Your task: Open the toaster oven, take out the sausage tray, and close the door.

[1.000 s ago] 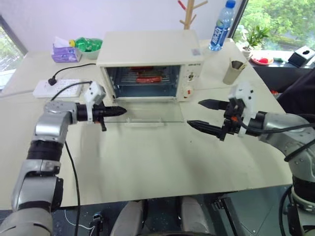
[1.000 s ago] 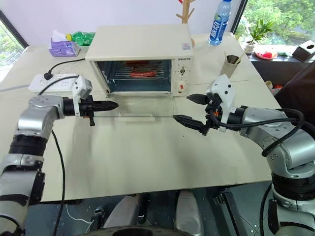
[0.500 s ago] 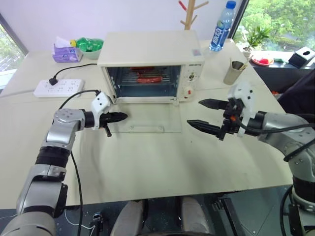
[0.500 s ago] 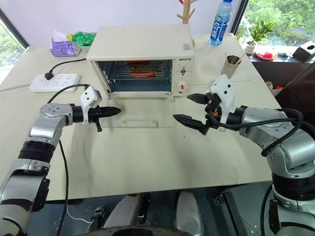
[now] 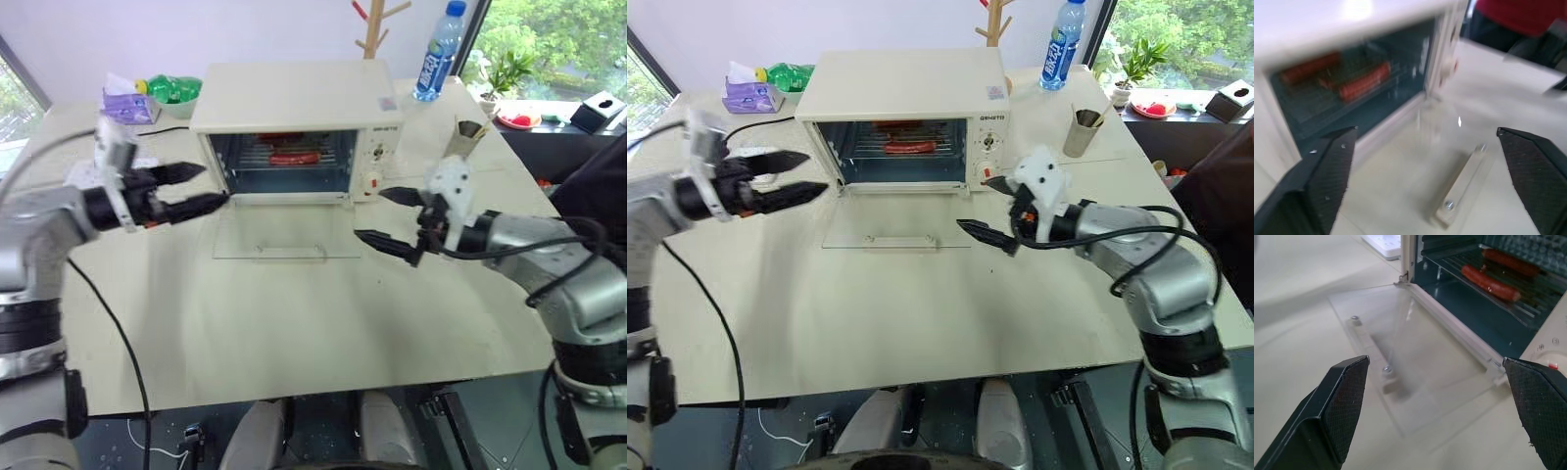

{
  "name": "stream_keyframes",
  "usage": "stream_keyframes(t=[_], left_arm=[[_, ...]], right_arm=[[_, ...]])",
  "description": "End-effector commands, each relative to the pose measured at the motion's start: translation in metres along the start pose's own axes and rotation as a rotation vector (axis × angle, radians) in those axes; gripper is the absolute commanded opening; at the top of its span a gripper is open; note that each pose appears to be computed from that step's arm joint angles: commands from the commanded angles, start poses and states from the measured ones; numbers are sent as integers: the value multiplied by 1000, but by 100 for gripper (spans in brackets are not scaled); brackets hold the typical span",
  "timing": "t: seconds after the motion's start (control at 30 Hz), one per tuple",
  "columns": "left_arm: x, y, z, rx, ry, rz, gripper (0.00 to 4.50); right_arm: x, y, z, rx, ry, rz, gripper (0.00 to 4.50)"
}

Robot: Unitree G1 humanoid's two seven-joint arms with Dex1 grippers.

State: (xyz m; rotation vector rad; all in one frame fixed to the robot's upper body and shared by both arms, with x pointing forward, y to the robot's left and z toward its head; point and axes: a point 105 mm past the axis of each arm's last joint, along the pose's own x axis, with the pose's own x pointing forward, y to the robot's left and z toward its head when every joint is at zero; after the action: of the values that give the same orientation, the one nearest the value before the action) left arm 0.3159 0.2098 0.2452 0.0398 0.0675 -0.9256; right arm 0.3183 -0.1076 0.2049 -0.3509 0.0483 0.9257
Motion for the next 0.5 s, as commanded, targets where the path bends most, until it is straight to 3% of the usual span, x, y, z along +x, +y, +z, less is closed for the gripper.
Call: stream_keyframes(t=[0.03,0.23,0.33,0.5], left_arm=[[-9,-3,7,20,-7,40,449],[-7,-8,-1,37,10,65,449],[-4,-13,-2,43,16,57,450],[-3,-17,-3,64,30,57,450]], right_arm=[[20,-10,14,-166,-24,-69,450],[68,-24,17,-376,-21,-155,450],[86,-29,16,-436,-9,-178,321],[104,-32,18,-539,-15,-184,321]])
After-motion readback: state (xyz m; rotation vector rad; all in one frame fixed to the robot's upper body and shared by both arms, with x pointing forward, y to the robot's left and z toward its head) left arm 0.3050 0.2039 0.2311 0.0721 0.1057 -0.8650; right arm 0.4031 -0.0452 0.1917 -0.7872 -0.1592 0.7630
